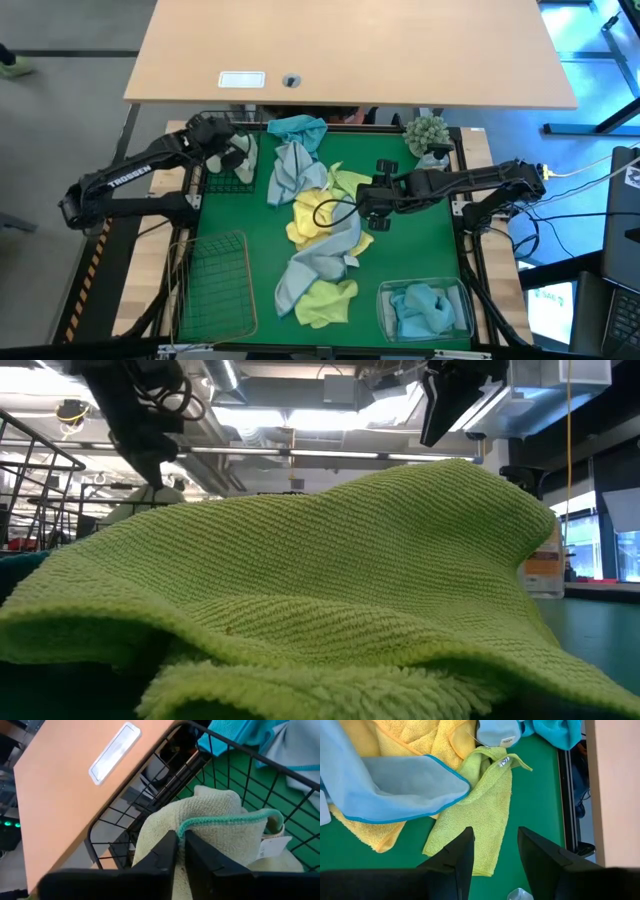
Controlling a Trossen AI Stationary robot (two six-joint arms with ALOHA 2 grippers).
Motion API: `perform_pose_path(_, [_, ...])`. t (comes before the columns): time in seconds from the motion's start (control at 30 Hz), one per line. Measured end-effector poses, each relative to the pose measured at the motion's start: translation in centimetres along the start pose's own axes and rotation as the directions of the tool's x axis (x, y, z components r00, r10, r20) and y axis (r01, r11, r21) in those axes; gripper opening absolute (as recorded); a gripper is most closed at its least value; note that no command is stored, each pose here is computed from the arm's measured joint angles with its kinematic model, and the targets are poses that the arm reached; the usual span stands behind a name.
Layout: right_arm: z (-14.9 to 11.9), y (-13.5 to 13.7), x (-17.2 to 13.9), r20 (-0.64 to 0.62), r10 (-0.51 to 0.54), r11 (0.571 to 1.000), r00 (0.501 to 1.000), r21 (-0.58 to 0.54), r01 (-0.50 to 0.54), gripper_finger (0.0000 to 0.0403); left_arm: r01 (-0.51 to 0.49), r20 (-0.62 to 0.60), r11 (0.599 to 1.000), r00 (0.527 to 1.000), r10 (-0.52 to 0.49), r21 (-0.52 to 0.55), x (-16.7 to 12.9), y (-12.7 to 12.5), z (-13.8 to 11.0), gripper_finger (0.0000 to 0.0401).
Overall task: Sort microfiber towel by color & place in baskets
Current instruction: Put the light green microfiber cloth into the black wire basket, then put the top green microfiber cloth into the black wire basket
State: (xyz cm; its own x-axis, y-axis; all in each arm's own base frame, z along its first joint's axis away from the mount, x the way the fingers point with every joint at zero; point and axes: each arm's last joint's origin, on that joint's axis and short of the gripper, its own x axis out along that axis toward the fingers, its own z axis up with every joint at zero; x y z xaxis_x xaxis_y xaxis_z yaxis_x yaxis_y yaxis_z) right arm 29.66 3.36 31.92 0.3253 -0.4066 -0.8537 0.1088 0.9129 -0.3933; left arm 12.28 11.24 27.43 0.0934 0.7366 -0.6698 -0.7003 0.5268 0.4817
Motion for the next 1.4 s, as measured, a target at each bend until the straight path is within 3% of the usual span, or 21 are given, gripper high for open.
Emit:
perform_pose_path(0.37, [0.0, 0.0, 0.0, 0.000, 0.000, 1.000, 1.000, 0.000, 0.000, 0.0152, 0.005, 0.039, 0.998, 0.999, -0.003, -0.060, 0.0, 0.0, 0.4, 0.0108])
perform_pose_path(0.47, [0.0, 0.0, 0.0, 0.000, -0.001, 1.000, 1.000, 0.000, 0.001, 0.0152, 0.086, 0.049, 0.987, 0.996, -0.080, -0.138, 0.0, -0.2, 0.4, 0.0118])
perform_pose_path(0.63, [-0.1, -0.5, 0.2, -0.015, -0.008, 1.000, 1.000, 0.010, 0.008, 0.0152, 0.193, 0.066, 0.967, 0.981, -0.185, -0.166, -0.3, -0.3, 0.7, 0.0123])
perform_pose_path(0.87, [-0.7, -2.4, 1.1, -0.117, 0.011, 0.999, 0.993, 0.039, -0.006, 0.0152, 0.310, 0.105, 0.924, 0.950, -0.294, -0.222, -2.5, 0.8, 2.0, 0.0124])
perform_pose_path(1.1, [-0.9, -4.0, 2.5, -0.146, 0.056, 0.996, 0.988, 0.083, -0.044, 0.0152, 0.434, 0.050, 0.873, 0.899, -0.434, -0.222, -5.5, 2.2, 2.3, 0.0124])
perform_pose_path(1.4, [-2.8, -3.7, 7.4, -0.192, 0.080, 0.994, 0.978, 0.086, -0.065, 0.0152, 0.631, 0.118, 0.754, 0.776, -0.620, -0.183, -6.6, 1.8, 2.7, 0.0124])
